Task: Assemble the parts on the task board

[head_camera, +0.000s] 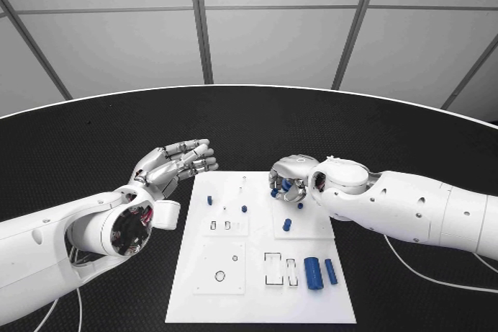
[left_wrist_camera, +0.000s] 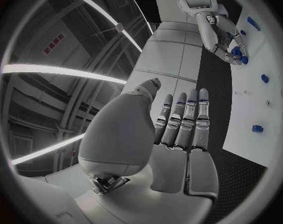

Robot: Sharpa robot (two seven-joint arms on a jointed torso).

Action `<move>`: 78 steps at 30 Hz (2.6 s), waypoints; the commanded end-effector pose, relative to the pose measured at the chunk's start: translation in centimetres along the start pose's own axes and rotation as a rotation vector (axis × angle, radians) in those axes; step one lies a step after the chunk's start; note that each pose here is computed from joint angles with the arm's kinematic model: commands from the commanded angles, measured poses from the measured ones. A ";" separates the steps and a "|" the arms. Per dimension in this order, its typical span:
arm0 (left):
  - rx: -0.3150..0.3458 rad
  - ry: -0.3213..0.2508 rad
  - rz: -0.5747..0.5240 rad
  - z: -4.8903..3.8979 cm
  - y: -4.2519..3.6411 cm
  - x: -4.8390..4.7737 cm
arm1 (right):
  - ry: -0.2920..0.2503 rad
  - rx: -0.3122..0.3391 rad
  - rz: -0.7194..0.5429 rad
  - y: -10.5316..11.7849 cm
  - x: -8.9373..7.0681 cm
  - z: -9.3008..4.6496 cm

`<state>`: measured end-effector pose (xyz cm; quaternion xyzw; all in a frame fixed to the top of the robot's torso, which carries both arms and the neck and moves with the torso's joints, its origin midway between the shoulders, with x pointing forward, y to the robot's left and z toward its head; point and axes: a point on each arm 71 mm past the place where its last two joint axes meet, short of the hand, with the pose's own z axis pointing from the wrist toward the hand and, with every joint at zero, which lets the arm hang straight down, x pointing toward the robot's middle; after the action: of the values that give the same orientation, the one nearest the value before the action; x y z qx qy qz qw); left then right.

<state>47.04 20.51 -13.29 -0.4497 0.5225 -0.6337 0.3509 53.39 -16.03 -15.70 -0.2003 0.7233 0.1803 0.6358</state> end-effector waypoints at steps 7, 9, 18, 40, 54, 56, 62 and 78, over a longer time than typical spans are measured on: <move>-0.001 0.002 -0.001 -0.01 -0.04 -0.01 | 0.009 -0.001 -0.002 0.1 0.1 0.1; -0.001 0.002 0.000 -0.01 -0.06 -0.02 | 0.008 0.000 -0.002 0.1 0.1 0.1; -0.001 -0.001 0.001 -0.01 -0.11 -0.11 | -0.029 -0.007 0.004 0.0 -0.2 0.0; -0.004 -0.004 0.002 0.12 -0.07 -0.24 | -0.237 -0.015 0.031 0.8 -2.1 0.8; -0.001 0.004 0.002 0.16 -0.34 0.01 | -0.276 -0.027 0.028 2.0 -2.6 2.8; 0.001 0.004 0.003 0.19 -0.43 0.03 | -0.275 -0.029 0.028 2.1 -2.6 3.0; 0.005 0.006 0.004 0.27 -0.62 0.08 | -0.269 -0.034 0.026 2.4 -2.6 3.3; 0.009 0.011 0.005 0.31 -0.92 0.27 | -0.259 -0.031 0.022 2.6 -2.5 3.8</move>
<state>47.26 20.35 -12.34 -0.4434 0.5228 -0.6374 0.3518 55.50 -11.72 -13.66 -0.1774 0.6343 0.2234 0.7185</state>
